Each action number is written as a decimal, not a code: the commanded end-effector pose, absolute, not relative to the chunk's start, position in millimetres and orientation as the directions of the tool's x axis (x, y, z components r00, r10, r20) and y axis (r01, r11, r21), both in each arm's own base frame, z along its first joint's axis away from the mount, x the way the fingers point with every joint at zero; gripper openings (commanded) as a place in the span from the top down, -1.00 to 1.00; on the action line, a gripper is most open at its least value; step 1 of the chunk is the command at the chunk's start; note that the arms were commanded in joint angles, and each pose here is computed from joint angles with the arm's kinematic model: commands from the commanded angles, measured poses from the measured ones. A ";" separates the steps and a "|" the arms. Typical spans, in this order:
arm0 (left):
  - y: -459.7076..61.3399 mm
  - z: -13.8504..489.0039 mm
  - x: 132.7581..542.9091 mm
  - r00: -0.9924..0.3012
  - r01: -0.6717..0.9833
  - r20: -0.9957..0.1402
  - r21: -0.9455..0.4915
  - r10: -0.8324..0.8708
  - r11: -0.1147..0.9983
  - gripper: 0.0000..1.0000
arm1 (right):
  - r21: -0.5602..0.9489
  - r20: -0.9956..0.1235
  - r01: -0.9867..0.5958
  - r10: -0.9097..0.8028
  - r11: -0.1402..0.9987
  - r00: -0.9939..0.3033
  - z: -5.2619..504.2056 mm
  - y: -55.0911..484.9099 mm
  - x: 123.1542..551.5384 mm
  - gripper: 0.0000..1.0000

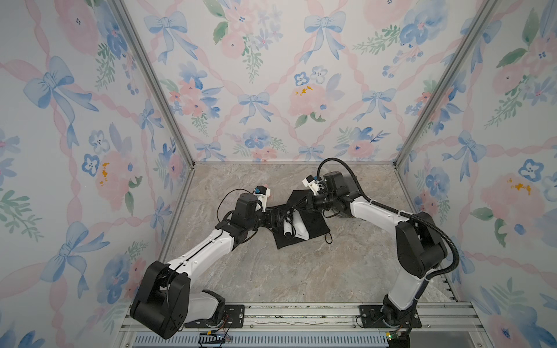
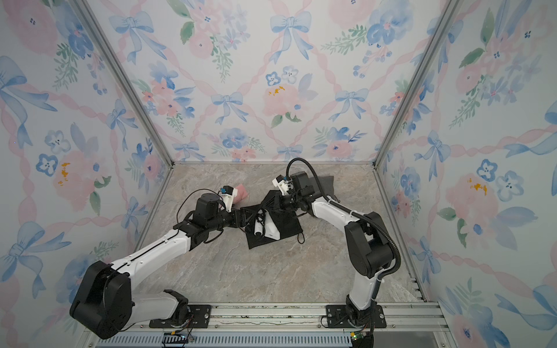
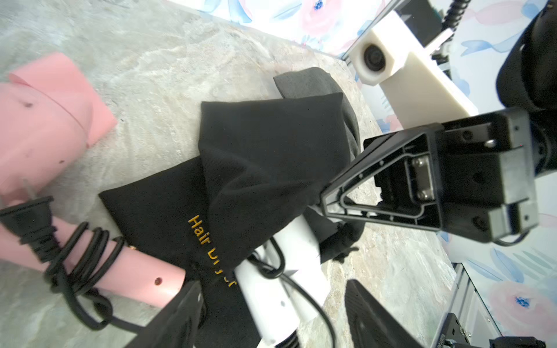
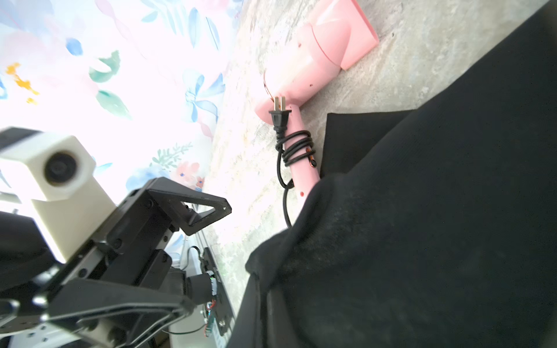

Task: Pack away hair dryers
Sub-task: Place the hair dryer in the drawstring bag, then place the drawstring bag in the drawstring bag, then adjust the drawstring bag at the center of the board.

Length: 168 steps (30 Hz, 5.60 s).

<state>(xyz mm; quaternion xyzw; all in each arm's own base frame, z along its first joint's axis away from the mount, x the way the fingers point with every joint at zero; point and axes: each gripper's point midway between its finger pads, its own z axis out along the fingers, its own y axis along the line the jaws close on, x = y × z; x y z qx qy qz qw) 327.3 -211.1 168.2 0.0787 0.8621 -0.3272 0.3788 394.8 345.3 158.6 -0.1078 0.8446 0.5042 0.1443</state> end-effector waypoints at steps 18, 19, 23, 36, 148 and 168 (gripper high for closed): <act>-191.5 147.8 339.9 -0.635 0.312 -0.765 -0.383 -0.109 0.869 -0.35 | 0.902 -0.348 -0.321 0.046 0.289 -0.936 235.4 345.3 408.0 1.00; -192.5 146.0 340.2 -0.639 0.315 -0.762 -0.385 -0.107 0.867 -0.35 | 0.906 -0.344 -0.318 0.045 0.280 -0.938 236.1 346.4 407.7 1.00; -203.2 165.4 350.9 -0.609 0.352 -0.785 -0.395 -0.113 0.848 -0.34 | 0.913 -0.340 -0.315 0.053 0.261 -0.939 243.5 347.7 408.6 1.00; -233.4 178.1 375.4 -0.566 0.450 -0.823 -0.369 -0.060 0.813 -0.33 | 0.897 -0.359 -0.339 0.021 0.284 -0.933 250.4 352.2 403.1 1.00; -245.8 109.8 234.2 -0.788 0.276 -0.595 -0.568 -0.156 0.775 -0.53 | 0.300 -0.597 -0.322 -0.087 0.898 -0.798 157.6 213.8 306.8 -0.57; -250.3 80.3 202.3 -0.736 0.417 -0.675 -0.379 0.062 0.826 -0.31 | 0.420 -0.655 -0.256 0.096 0.871 -0.749 157.1 181.1 312.1 -0.48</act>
